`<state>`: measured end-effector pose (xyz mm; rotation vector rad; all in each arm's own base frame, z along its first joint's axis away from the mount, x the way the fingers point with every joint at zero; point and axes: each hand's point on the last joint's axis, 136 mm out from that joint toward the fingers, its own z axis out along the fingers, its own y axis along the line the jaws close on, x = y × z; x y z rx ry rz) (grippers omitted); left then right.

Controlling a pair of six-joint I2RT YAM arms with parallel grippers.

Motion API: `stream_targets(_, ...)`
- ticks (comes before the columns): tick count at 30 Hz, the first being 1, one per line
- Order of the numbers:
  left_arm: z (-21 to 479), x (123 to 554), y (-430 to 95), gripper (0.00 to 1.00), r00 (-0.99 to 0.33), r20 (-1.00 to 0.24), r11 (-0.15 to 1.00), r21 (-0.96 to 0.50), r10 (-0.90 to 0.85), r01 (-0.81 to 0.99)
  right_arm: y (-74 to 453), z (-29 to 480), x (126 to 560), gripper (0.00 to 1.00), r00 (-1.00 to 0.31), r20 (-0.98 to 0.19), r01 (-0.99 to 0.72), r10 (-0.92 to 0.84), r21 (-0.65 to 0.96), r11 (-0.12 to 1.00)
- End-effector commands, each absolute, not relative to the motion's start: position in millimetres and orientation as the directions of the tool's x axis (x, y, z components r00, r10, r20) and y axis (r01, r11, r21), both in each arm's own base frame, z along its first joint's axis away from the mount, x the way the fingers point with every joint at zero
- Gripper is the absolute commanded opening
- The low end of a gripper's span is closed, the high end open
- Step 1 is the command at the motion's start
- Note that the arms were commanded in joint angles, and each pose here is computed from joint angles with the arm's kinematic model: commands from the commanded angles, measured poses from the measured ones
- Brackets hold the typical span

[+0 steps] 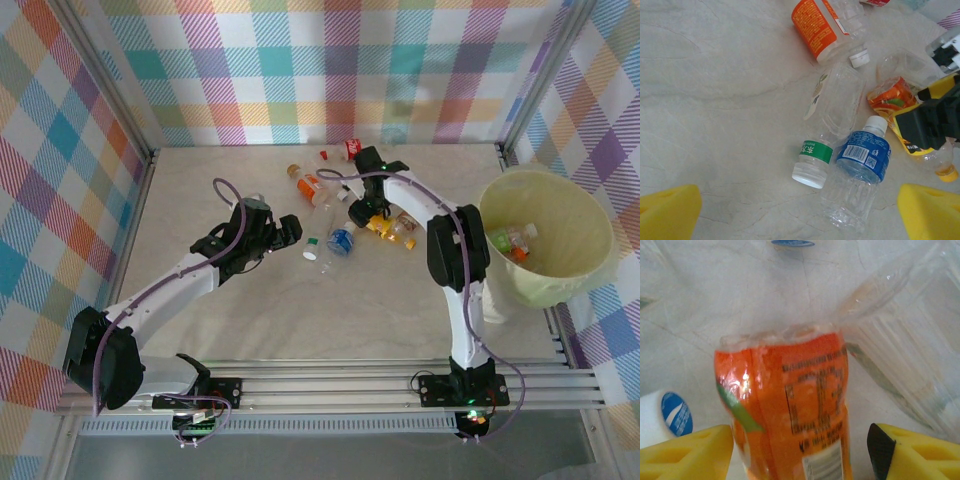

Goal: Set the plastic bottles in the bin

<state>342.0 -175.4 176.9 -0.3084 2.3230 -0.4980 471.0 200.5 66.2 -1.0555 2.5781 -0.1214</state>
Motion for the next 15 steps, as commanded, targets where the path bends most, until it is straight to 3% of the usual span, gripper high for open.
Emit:
stream_targets(1, 173.2, 340.6, -169.3, 1.00, -0.711, -0.606, 0.899, -0.430, -0.358, -0.086, 200.9, 55.0, 465.5, 0.72, -0.651, -0.221, -0.702, -0.726, -0.187, 0.687)
stream_targets(8, 168.7, 340.5, -171.4, 1.00, -0.722, -0.599, 0.902, -0.425, -0.346, -0.080, 209.1, 41.1, 472.9, 0.73, -0.663, -0.210, -0.703, -0.718, -0.154, 0.694)
stream_targets(15, 166.7, 340.7, -175.3, 1.00, -0.732, -0.591, 0.899, -0.432, -0.340, -0.069, 214.4, 78.1, 478.1, 0.62, -0.669, -0.326, -0.656, -0.668, -0.163, 0.737)
